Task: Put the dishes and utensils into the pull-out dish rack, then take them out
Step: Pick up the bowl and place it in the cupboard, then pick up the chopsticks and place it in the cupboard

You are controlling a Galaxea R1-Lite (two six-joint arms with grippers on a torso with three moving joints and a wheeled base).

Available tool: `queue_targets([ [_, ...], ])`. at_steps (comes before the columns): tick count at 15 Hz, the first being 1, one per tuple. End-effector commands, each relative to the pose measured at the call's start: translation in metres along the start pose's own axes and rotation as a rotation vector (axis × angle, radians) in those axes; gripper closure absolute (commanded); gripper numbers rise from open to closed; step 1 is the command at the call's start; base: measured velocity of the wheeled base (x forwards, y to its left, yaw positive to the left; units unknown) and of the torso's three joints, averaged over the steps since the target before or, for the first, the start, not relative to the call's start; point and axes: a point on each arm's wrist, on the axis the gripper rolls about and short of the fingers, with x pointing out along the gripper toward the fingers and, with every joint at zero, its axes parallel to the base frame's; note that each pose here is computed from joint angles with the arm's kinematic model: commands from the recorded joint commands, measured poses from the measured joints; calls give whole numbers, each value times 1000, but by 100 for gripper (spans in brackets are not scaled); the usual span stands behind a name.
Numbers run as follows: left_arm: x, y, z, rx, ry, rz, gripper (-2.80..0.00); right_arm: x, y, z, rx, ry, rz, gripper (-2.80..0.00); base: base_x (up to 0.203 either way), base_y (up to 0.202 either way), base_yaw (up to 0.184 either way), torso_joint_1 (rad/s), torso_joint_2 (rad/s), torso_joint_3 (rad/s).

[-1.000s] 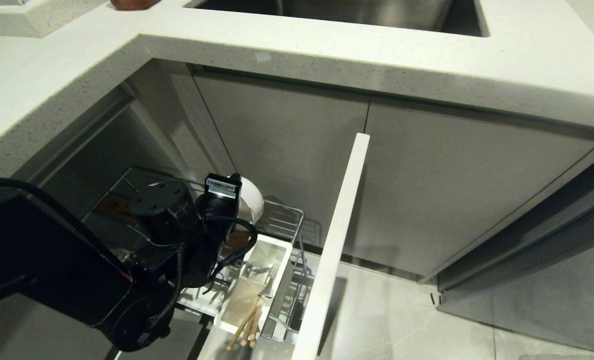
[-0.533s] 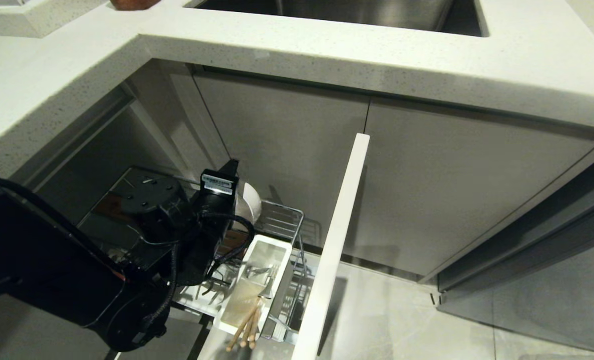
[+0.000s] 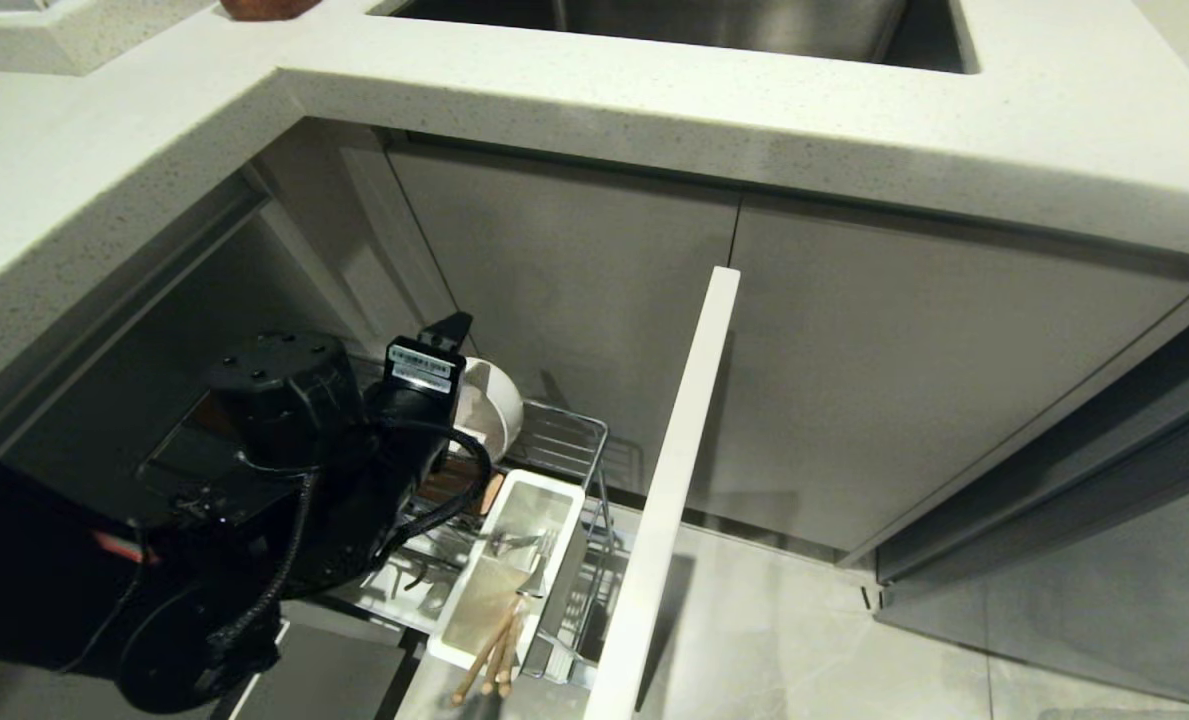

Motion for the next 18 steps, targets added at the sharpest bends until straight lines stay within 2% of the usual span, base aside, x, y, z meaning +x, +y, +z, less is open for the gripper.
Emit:
queue_targets([
  [1, -17, -19, 14, -23, -2, -28, -280, 0, 0, -1, 0, 2, 1, 0, 0, 0, 0, 0, 0, 0],
  [6, -50, -39, 38, -28, 25, -16, -280, 0, 0, -1, 0, 2, 1, 0, 0, 0, 0, 0, 0, 0],
  [7, -55, -41, 41, -26, 30, -16, 0, 0, 0, -1, 0, 2, 0, 0, 0, 0, 0, 0, 0, 0],
  [10, -68, -49, 39, 5, 90, -7, 0, 0, 0, 0, 0, 2, 0, 0, 0, 0, 0, 0, 0, 0],
  [11, -73, -54, 35, 37, 123, -17, 0, 0, 0, 0, 0, 2, 1, 0, 0, 0, 0, 0, 0, 0],
  [14, -80, -67, 29, 216, 153, -72, 0, 0, 0, -1, 0, 3, 1, 0, 0, 0, 0, 0, 0, 0],
  [15, -80, -70, 29, 249, 147, -81, 0, 0, 0, -1, 0, 3, 1, 0, 0, 0, 0, 0, 0, 0],
  [18, -80, -88, 34, 439, 74, -111, 0, 0, 0, -1, 0, 3, 0, 0, 0, 0, 0, 0, 0, 0],
])
